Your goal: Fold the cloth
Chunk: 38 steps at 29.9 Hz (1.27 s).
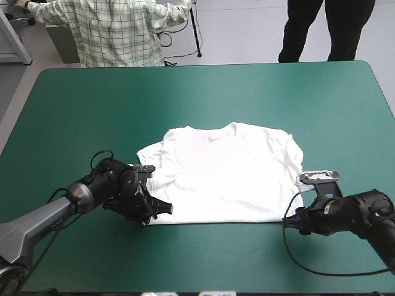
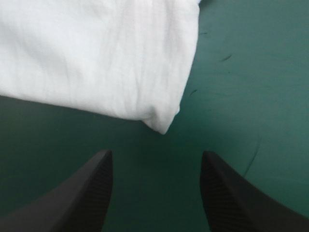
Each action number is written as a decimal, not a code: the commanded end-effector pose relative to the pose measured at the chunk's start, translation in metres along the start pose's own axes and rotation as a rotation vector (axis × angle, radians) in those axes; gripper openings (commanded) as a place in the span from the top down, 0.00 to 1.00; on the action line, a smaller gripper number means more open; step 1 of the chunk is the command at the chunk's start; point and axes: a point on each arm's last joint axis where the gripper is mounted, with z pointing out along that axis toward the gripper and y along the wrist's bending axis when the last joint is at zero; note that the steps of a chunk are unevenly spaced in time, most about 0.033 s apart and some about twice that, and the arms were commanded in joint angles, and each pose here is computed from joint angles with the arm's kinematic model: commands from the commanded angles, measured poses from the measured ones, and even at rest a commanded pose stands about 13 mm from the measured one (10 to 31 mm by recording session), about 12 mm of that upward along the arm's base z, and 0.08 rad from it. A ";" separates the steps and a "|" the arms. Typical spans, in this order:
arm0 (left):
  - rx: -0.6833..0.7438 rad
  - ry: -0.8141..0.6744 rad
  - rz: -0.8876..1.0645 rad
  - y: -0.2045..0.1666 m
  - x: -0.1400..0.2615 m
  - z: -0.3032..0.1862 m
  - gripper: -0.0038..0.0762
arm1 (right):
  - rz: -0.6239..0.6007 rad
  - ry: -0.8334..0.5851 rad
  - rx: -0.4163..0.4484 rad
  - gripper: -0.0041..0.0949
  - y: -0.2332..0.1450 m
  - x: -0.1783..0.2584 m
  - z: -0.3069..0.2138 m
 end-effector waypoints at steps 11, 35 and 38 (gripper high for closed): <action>0.003 -0.013 0.017 -0.002 -0.002 0.002 0.96 | 0.030 0.038 0.025 0.43 0.000 -0.030 0.050; 0.071 -0.164 0.027 -0.001 0.006 -0.036 0.96 | -0.026 0.094 0.030 0.98 0.004 -0.051 0.019; 0.097 -0.222 0.026 -0.001 0.009 -0.057 0.96 | -0.043 0.055 0.042 0.98 0.006 -0.061 -0.006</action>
